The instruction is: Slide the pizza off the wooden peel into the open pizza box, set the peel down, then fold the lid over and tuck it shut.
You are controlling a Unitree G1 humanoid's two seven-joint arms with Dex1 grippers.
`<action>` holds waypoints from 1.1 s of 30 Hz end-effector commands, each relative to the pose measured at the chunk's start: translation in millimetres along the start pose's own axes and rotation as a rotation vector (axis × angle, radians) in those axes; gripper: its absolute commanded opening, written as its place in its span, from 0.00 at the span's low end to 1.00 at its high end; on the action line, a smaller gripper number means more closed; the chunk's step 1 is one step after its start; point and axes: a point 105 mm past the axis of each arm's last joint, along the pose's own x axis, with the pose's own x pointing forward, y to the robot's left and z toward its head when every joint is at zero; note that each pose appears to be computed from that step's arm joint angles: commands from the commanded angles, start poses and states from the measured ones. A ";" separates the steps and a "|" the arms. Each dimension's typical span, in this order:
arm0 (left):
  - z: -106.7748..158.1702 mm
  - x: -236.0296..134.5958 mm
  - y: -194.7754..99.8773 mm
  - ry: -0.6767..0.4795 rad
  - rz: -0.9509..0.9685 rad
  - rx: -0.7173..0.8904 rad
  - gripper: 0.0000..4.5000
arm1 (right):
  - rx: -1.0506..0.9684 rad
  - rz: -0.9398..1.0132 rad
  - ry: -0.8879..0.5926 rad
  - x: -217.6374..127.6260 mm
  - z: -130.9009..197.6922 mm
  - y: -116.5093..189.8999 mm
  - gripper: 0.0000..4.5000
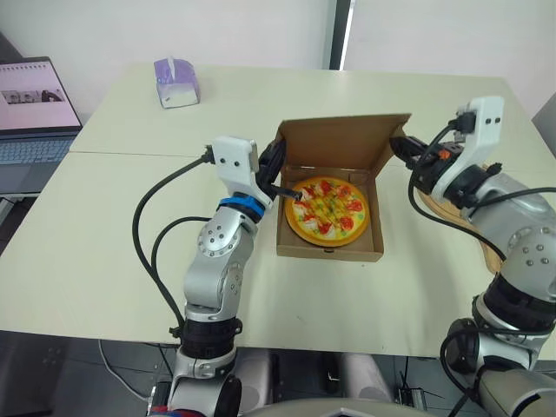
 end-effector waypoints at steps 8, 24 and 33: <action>-18.2 -28.1 -27.9 0.135 -0.283 0.035 0.00 | -0.021 0.195 0.014 -13.3 -31.6 51.7 0.00; -24.2 -75.7 -5.1 0.324 -0.471 0.037 0.34 | -0.048 0.129 0.108 -38.3 -65.7 32.8 0.37; -2.5 -99.3 12.0 0.452 -0.695 -0.041 0.92 | -0.203 0.197 0.283 -64.3 -74.2 12.7 0.93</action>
